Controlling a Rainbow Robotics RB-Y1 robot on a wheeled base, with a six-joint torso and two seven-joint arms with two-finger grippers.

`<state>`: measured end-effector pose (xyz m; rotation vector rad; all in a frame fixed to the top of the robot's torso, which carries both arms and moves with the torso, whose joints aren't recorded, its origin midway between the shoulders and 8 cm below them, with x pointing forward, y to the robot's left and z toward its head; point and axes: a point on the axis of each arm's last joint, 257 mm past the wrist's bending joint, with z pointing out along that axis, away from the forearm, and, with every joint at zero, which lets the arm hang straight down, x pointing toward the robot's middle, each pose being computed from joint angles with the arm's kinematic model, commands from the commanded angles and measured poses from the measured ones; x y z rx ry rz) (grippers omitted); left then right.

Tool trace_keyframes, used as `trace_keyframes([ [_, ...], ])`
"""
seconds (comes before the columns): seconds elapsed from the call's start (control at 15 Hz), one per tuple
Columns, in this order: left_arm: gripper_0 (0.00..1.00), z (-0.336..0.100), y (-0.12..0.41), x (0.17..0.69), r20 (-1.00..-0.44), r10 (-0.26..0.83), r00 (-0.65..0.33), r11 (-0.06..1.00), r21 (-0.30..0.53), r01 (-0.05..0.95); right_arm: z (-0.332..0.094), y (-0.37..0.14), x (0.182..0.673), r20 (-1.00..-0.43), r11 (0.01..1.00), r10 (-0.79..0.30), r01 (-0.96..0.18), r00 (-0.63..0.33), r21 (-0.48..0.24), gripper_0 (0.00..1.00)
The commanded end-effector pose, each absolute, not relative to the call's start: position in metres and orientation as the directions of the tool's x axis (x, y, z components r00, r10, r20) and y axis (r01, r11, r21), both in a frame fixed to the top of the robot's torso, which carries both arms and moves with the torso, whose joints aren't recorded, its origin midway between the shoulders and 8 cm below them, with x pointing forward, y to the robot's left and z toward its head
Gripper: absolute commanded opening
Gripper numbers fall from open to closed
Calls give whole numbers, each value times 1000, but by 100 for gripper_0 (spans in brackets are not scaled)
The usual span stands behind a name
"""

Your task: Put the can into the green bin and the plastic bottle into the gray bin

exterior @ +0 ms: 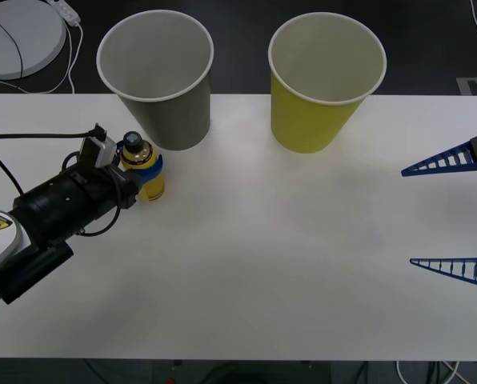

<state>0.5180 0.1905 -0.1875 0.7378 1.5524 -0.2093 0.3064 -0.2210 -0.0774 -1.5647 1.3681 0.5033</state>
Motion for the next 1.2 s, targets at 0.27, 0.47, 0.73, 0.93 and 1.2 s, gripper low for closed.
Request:
trace_keyframes([
  [0.27, 0, -183, 189, 494, -942, 331, 49, 745, 293, 599, -77, -221, 306, -804, 92, -521, -918, 285, -385, 100],
  [0.47, 0, -176, 193, 479, -943, 330, 43, 726, 283, 626, -77, -221, 306, -804, 92, -521, -918, 285, -385, 100],
  [0.73, 0, -154, 208, 461, -947, 317, 45, 712, 269, 649, -77, -221, 306, -804, 92, -521, -918, 285, -385, 100],
  [0.93, 0, -142, 216, 444, -950, 312, 27, 693, 247, 678, -77, -221, 306, -804, 92, -521, -918, 285, -385, 100],
  [1.2, 0, -127, 234, 439, -945, 326, 9, 681, 241, 691, -77, -221, 306, -804, 92, -521, -918, 285, -385, 100],
])
